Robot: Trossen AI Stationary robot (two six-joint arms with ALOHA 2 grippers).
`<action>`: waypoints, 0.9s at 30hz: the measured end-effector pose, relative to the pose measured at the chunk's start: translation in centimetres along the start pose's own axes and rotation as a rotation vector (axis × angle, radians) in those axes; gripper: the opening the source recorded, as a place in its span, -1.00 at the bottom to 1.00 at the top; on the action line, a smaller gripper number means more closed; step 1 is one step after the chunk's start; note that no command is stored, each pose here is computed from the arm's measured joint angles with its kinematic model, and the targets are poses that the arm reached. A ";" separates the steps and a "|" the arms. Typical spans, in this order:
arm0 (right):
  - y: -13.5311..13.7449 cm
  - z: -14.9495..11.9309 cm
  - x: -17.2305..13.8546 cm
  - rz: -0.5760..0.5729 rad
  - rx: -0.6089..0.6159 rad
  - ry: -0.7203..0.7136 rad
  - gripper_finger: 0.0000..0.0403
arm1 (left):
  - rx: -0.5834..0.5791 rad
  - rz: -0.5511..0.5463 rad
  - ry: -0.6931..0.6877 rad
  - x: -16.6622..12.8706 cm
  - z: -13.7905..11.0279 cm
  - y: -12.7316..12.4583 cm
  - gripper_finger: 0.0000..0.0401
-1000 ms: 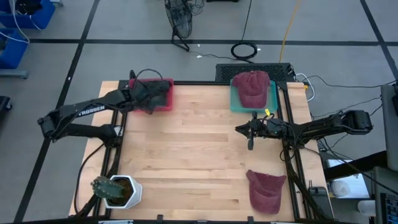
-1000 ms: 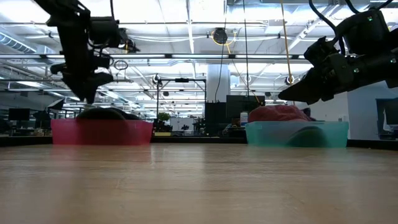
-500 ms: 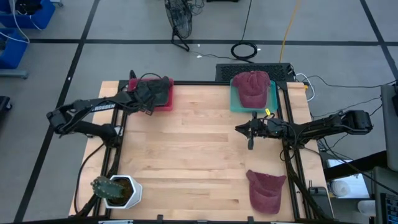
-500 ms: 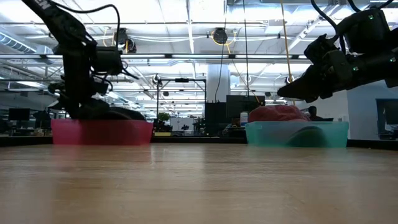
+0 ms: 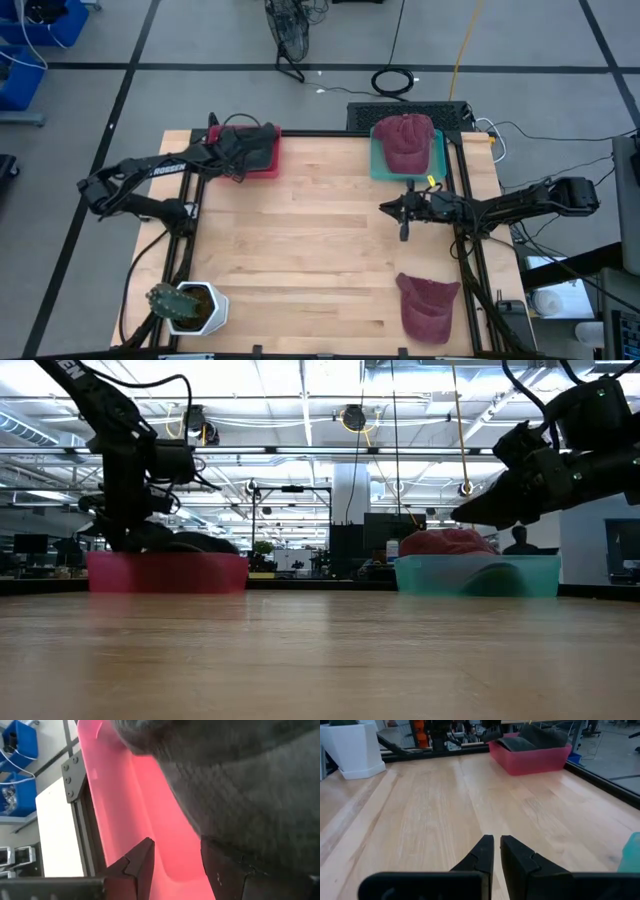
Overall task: Pick & Place hat
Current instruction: Put the black cap into the red bin
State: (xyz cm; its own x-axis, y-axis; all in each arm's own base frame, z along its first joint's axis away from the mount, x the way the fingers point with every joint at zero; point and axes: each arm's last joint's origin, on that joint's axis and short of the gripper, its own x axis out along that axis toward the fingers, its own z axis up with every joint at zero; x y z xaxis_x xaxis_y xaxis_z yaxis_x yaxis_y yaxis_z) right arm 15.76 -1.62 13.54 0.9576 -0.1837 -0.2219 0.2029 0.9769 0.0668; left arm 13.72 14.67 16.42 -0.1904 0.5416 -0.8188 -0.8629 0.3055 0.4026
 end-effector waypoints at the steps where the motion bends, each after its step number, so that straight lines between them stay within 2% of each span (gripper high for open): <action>1: 0.0 0.1 0.0 0.002 0.002 -0.012 -0.89 | 0.000 -0.006 0.003 -0.2 0.0 0.1 -0.17; 9: 0.0 0.5 0.0 0.005 0.007 -0.060 -0.89 | -0.040 -0.063 -0.072 -4.0 0.1 1.4 -0.17; 15: 0.0 0.5 -0.1 0.006 0.007 -0.060 -0.89 | -0.122 -0.256 -0.259 -7.1 0.5 1.7 -0.17; 20: 0.1 0.6 -0.1 0.007 0.008 -0.070 -0.89 | -0.101 -0.445 -0.344 -8.5 0.9 0.3 -0.17; 27: 0.1 0.7 -0.1 0.008 0.027 -0.075 -0.89 | 0.014 -0.434 -0.265 -7.3 0.7 -2.6 -0.17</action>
State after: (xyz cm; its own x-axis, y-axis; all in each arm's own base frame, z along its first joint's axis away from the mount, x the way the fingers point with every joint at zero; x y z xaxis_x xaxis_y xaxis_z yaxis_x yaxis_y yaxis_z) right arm 15.84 -1.62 14.20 0.9716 -0.1845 -0.1480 0.1997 0.9753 0.0948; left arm 17.72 10.50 21.61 0.3115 0.5422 -0.7804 -0.8292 0.5562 0.0553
